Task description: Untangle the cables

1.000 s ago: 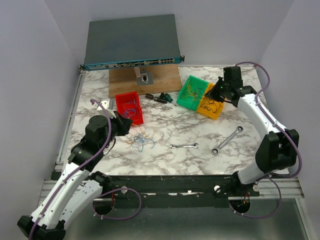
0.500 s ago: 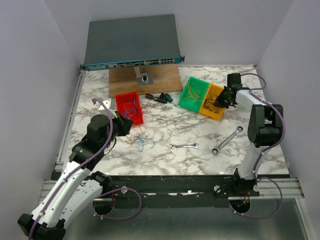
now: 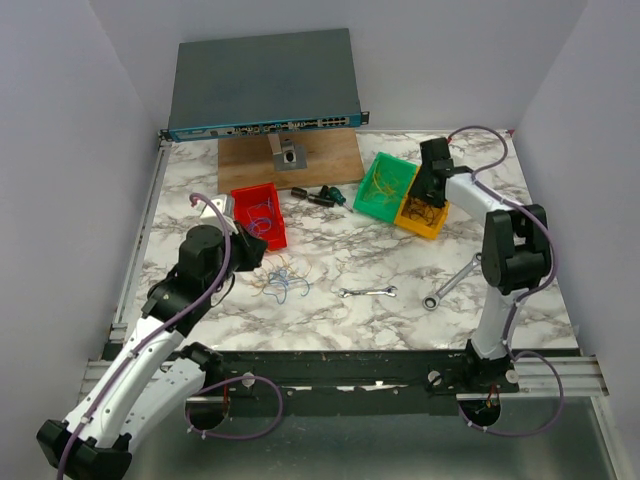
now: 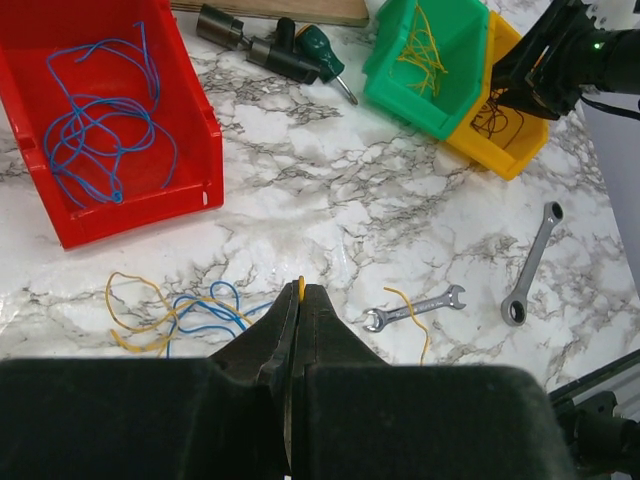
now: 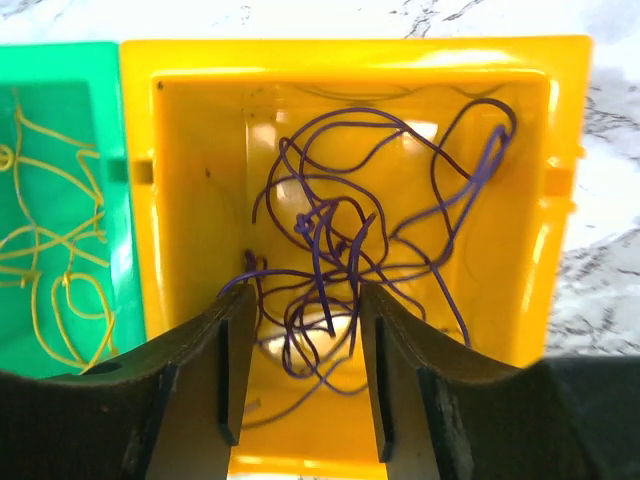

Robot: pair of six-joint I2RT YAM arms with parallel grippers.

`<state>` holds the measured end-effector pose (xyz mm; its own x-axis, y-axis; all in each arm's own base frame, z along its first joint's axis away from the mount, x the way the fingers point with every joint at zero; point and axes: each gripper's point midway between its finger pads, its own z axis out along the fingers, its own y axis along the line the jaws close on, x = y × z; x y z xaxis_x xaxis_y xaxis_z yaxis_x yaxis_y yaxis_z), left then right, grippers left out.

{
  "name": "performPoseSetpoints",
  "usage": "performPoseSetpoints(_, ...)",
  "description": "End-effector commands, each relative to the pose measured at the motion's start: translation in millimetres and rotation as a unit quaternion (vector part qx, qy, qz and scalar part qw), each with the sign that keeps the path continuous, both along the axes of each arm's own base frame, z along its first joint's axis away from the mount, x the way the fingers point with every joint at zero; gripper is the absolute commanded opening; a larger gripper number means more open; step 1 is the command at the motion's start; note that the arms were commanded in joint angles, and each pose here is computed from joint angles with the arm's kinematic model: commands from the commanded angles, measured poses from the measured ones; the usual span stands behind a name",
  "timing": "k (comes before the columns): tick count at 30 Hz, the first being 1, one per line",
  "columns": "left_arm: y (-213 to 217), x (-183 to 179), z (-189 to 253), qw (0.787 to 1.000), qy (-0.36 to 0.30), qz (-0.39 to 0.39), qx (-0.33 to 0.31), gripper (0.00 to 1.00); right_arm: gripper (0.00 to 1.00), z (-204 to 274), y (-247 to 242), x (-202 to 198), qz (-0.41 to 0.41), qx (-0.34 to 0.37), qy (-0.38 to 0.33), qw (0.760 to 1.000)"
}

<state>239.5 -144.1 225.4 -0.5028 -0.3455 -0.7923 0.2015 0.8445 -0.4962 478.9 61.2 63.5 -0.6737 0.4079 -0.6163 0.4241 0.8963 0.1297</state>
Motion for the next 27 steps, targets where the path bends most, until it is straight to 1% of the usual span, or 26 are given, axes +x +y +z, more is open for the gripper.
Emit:
performPoseSetpoints(1,-10.6,-3.5,22.6,0.999,-0.018,-0.034,-0.006,0.0,0.54,56.3,-7.3,-5.0,0.005,-0.018,-0.062,0.998)
performPoseSetpoints(4,-10.5,-3.6,25.5,0.999,-0.01,-0.041,0.012,0.0,0.6,79.1,2.8,-21.3,0.034,0.01,-0.083,0.996)
performPoseSetpoints(8,-12.1,-6.5,32.3,0.998,-0.003,-0.057,0.03,0.0,0.79,91.4,16.5,-48.3,0.075,0.04,-0.095,0.992)
performPoseSetpoints(9,-12.6,-7.3,34.7,0.998,-0.004,-0.062,0.032,0.0,0.82,94.4,26.0,-54.8,0.097,0.05,-0.097,0.989)
performPoseSetpoints(11,-17.7,-10.9,40.3,0.996,-0.01,-0.084,0.031,0.0,0.84,97.2,53.4,-69.2,0.151,0.071,-0.105,0.98)
performPoseSetpoints(12,-20.5,-12.7,43.6,0.995,-0.012,-0.094,0.028,0.0,0.85,94.4,73.5,-79.7,0.188,0.086,-0.107,0.972)
performPoseSetpoints(13,-25.1,-15.5,47.7,0.994,-0.014,-0.108,0.023,0.0,0.85,95.2,96.3,-90.0,0.232,0.111,-0.117,0.959)
performPoseSetpoints(16,-41.6,-24.0,63.4,0.988,-0.021,-0.155,-0.003,0.0,0.85,93.5,160.0,-126.7,0.354,0.179,-0.15,0.906)
performPoseSetpoints(19,-55.8,-28.0,77.4,0.982,-0.025,-0.186,-0.019,0.0,0.85,100.9,200.5,-159.4,0.428,0.22,-0.191,0.856)
performPoseSetpoints(22,-68.5,-30.8,90.1,0.976,-0.028,-0.213,-0.026,0.0,0.85,114.7,219.4,-182.8,0.468,0.245,-0.23,0.817)
performPoseSetpoints(24,-76.1,-29.7,94.5,0.974,-0.029,-0.223,-0.028,0.0,0.85,127.0,221.7,-190.8,0.481,0.255,-0.248,0.801)
performPoseSetpoints(27,-87.3,-27.0,98.2,0.971,-0.029,-0.236,-0.026,0.0,0.86,149.5,216.1,-195.2,0.481,0.249,-0.28,0.792)
